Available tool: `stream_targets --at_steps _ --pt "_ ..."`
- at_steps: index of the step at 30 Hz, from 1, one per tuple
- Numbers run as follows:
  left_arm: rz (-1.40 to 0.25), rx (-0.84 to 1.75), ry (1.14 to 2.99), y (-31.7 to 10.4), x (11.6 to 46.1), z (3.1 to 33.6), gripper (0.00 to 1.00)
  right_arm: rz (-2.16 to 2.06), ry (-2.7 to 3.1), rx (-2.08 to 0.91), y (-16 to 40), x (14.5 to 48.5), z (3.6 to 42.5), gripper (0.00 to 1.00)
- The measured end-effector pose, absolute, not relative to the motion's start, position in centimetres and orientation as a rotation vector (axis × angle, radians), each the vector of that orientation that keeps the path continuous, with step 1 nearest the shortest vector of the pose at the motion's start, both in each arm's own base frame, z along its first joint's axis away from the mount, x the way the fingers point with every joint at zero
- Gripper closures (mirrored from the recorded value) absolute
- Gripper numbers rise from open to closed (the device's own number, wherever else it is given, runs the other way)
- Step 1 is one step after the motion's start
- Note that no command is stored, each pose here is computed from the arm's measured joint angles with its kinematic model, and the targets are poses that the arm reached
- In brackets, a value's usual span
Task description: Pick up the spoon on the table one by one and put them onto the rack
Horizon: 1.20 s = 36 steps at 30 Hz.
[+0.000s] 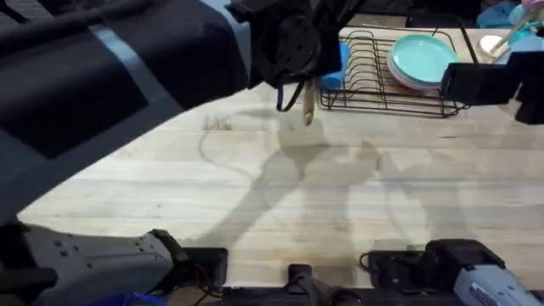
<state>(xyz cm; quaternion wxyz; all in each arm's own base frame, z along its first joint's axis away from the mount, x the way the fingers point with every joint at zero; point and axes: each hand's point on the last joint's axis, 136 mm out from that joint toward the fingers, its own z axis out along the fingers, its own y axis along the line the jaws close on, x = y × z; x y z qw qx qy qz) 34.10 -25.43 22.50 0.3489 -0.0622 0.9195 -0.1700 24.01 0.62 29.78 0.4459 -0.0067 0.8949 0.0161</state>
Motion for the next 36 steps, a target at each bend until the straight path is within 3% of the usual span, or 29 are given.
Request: stream_targets --at_steps 4,14,26,36 --pt "-0.432 -0.164 2.18 -25.6 37.0 26.0 0.959 0.039 2.217 -0.018 0.6 24.0 29.8 0.009" --pt "-0.431 -0.294 1.953 -23.9 40.7 30.2 0.959 0.029 2.216 -0.038 0.6 24.0 29.8 0.01" --pt "-0.438 -0.303 1.866 -26.0 45.4 27.6 0.959 0.024 2.216 -0.048 0.6 24.0 29.8 0.009" --pt "-0.37 -0.161 1.783 -27.2 47.2 28.0 0.958 0.005 2.215 -0.085 0.6 24.0 29.8 0.009"
